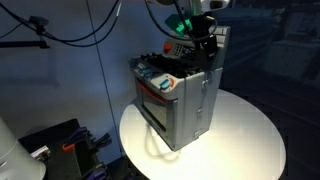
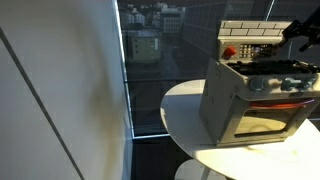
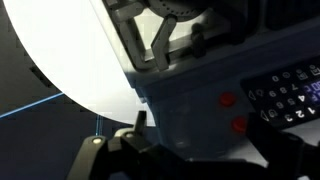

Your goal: Press the right top button on the stove

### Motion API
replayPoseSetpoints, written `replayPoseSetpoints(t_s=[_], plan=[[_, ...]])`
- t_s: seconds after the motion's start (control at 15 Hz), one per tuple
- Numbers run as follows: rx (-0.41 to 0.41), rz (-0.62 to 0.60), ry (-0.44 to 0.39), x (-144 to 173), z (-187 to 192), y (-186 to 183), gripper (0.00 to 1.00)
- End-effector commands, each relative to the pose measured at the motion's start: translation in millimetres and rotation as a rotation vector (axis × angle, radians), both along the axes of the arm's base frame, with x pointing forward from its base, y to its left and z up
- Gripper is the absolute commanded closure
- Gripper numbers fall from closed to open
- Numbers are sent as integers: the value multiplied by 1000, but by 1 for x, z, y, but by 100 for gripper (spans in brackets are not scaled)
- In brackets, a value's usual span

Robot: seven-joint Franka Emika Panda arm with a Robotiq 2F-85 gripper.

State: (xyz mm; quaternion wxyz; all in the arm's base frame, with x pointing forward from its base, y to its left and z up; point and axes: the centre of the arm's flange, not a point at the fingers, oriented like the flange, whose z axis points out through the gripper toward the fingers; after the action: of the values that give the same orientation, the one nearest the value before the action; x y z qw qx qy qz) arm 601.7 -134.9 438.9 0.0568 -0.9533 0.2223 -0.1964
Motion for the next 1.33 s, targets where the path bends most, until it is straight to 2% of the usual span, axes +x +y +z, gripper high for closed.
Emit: replayPoseSetpoints(t_s=[0.0,1.27], plan=[[26,19,9,12,5,-5,0],[38,10,47,21,3,-11,0]])
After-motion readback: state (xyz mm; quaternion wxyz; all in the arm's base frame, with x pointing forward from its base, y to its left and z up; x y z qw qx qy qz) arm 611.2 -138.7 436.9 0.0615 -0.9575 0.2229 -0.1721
